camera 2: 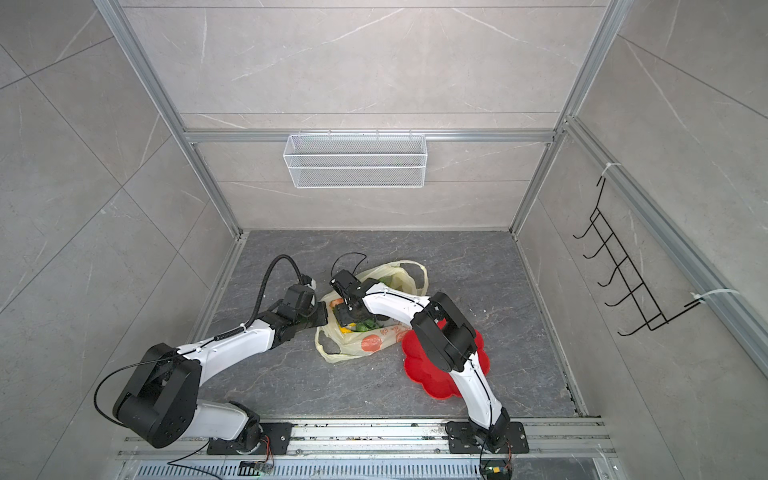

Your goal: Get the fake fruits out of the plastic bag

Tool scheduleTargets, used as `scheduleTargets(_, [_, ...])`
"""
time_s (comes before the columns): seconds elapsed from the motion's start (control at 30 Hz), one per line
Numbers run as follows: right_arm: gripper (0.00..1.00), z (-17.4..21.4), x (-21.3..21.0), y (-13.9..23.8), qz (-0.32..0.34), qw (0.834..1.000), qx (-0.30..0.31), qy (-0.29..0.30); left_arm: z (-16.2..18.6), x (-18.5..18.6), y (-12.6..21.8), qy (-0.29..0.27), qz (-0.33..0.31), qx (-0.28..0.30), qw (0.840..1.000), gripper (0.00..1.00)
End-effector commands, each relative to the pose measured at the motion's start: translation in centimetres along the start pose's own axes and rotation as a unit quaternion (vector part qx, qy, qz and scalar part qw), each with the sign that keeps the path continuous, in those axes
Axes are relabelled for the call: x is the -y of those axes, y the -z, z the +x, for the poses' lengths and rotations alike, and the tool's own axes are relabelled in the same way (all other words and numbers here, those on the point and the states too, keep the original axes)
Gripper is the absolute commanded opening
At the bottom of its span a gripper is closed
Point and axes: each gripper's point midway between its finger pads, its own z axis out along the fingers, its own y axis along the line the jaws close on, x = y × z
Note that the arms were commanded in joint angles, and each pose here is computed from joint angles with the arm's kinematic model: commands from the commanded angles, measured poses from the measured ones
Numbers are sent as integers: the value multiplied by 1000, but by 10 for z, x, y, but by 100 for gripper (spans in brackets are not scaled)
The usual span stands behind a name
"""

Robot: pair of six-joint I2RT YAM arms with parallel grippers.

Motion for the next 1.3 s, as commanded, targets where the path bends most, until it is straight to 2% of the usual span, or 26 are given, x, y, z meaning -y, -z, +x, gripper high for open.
scheduleTargets(0.0, [66, -11, -5, 25, -5, 1000, 14, 3, -7, -2, -1, 6, -2, 14, 1000, 8])
scheduleTargets(0.3, [64, -15, 1, 67, 6, 999, 30, 20, -7, -2, -2, 6, -4, 12, 1000, 8])
scheduleTargets(0.5, [64, 2, 16, 91, 27, 999, 19, 33, -6, -2, -2, 4, -5, 12, 1000, 8])
scheduleTargets(0.7, [62, 43, 42, 123, 61, 997, -22, 49, -6, -2, -2, 5, -3, 10, 1000, 8])
scheduleTargets(0.83, [61, 83, 62, 140, 87, 992, -76, 49, -6, -2, -2, 5, -4, 11, 1000, 8])
scheduleTargets(1.1, [61, 154, 102, 170, 143, 978, -151, 14, -7, -2, 0, 4, -4, 12, 1000, 8])
scheduleTargets(1.27, [65, 185, 119, 170, 174, 966, -193, -13, -5, -3, -1, 3, -6, 9, 1000, 8])
